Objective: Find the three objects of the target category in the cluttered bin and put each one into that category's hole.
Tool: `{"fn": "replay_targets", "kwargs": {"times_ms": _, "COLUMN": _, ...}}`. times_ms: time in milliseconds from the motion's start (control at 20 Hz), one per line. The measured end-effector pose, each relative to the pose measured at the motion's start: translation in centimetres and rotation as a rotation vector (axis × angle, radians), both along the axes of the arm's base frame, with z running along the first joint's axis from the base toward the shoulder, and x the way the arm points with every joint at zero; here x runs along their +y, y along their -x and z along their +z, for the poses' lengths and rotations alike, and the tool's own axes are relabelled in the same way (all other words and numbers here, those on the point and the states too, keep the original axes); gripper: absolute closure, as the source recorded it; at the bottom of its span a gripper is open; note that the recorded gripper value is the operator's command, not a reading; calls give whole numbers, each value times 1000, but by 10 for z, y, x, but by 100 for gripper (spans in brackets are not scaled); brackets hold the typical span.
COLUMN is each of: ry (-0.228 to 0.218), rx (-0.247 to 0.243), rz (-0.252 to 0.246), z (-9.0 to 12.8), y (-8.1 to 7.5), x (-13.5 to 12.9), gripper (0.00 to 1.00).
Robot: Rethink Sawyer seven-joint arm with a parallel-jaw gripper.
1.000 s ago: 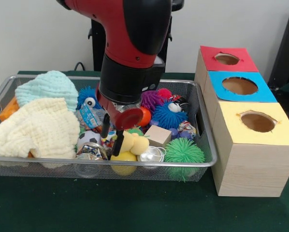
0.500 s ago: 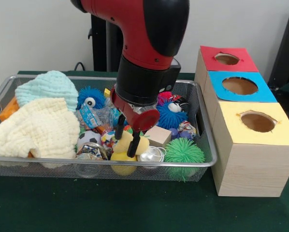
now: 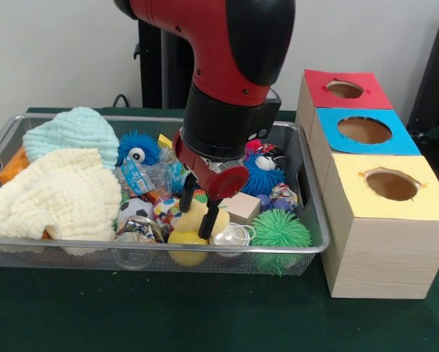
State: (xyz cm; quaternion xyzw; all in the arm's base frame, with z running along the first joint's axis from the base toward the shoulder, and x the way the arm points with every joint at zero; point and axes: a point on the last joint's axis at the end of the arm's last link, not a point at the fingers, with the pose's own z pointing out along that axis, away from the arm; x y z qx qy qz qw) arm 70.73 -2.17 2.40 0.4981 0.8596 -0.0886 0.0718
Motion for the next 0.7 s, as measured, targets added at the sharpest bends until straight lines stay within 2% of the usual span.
{"fn": "replay_targets", "kwargs": {"times_ms": 400, "ry": 0, "rx": 0, "rz": 0, "z": 0, "y": 0, "x": 0, "gripper": 0}}
{"fn": "replay_targets", "kwargs": {"times_ms": 700, "ry": -4, "rx": -3, "rz": -11, "z": 8, "y": 3, "x": -2, "gripper": 0}}
